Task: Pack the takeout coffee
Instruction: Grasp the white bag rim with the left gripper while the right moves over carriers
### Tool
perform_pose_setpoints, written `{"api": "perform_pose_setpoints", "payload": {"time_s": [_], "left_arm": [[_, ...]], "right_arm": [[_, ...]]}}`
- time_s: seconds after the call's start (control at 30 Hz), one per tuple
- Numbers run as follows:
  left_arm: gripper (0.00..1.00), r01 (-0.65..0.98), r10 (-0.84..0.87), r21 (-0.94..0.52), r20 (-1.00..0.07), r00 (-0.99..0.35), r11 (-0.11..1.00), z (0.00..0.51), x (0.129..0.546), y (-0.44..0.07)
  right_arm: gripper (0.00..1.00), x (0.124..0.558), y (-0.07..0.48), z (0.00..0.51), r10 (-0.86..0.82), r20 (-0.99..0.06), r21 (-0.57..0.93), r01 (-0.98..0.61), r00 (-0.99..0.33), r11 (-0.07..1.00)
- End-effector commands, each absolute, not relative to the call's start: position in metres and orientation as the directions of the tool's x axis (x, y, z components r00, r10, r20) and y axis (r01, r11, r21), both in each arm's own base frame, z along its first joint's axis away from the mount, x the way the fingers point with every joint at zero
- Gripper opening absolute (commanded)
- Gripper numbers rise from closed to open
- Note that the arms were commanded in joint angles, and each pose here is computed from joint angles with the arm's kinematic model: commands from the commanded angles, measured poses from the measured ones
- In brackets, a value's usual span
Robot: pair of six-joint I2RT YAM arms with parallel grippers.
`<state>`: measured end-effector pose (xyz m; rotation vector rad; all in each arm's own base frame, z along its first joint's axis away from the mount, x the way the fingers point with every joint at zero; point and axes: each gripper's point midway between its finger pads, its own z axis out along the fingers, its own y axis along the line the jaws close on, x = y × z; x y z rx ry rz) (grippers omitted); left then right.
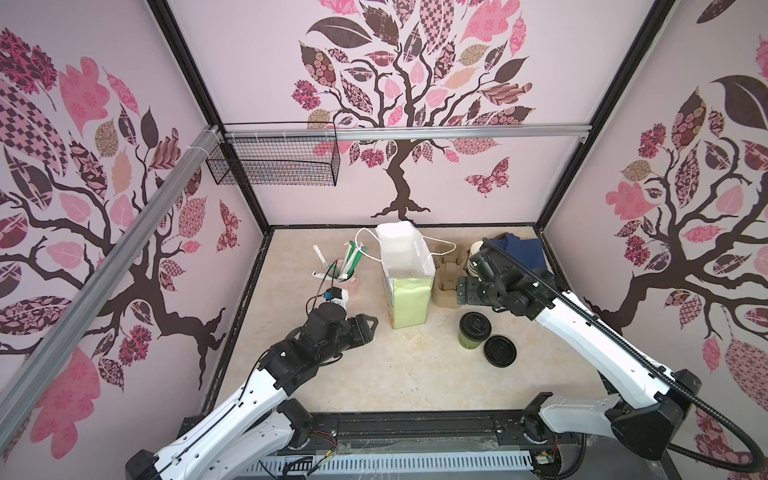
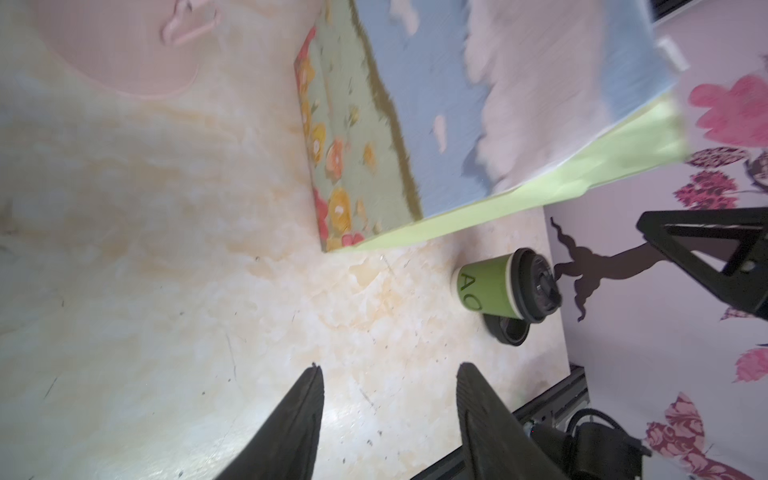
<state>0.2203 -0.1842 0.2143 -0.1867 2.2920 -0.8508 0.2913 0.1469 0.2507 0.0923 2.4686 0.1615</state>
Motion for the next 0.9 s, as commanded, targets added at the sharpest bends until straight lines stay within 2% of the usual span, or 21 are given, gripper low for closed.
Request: {"api": "perform_pose_setpoints", "payload": {"time_s": [0.0, 0.1, 0.27, 0.37, 0.5, 0.6, 0.73, 0.87], "left_arm": [[0.58, 0.113, -0.377, -0.617, -0.604, -0.702, 0.779, 0.261, 0.233, -0.18], [0.62, 0.129, -0.368, -0.6, -0.631, -0.683, 0.79, 0.291, 0.243, -0.184], [0.8, 0.1, -0.359, -0.557, -0.652, -0.668, 0.825, 0.33, 0.266, -0.183], [0.82, 0.015, -0.382, -0.548, -0.603, -0.7, 0.837, 0.335, 0.284, -0.178], [0.83, -0.097, -0.367, -0.447, -0.572, -0.734, 0.889, 0.328, 0.311, -0.169], [0.78, -0.092, -0.314, -0.383, -0.572, -0.758, 0.919, 0.331, 0.33, -0.177], [0.62, -0.001, -0.232, -0.342, -0.634, -0.738, 0.94, 0.352, 0.352, -0.194], [0.57, 0.019, -0.15, -0.246, -0.649, -0.746, 0.969, 0.357, 0.365, -0.196]], "right_arm": [[0.9, 0.298, 0.144, 0.265, 0.176, -0.623, 0.161, 0.096, -0.762, 0.982], [0.88, 0.31, 0.141, 0.268, 0.251, -0.623, 0.159, 0.194, -0.741, 0.968], [0.88, 0.32, 0.121, 0.28, 0.297, -0.637, 0.056, 0.342, -0.711, 0.938], [0.88, 0.321, 0.111, 0.293, 0.302, -0.682, 0.046, 0.372, -0.667, 0.927], [0.88, 0.32, 0.104, 0.308, 0.294, -0.728, 0.067, 0.362, -0.62, 0.93], [0.87, 0.318, 0.099, 0.312, 0.294, -0.742, 0.07, 0.366, -0.603, 0.928], [0.87, 0.314, 0.096, 0.311, 0.303, -0.74, 0.068, 0.381, -0.601, 0.922], [0.87, 0.309, 0.091, 0.306, 0.32, -0.735, 0.073, 0.399, -0.598, 0.914]]}}
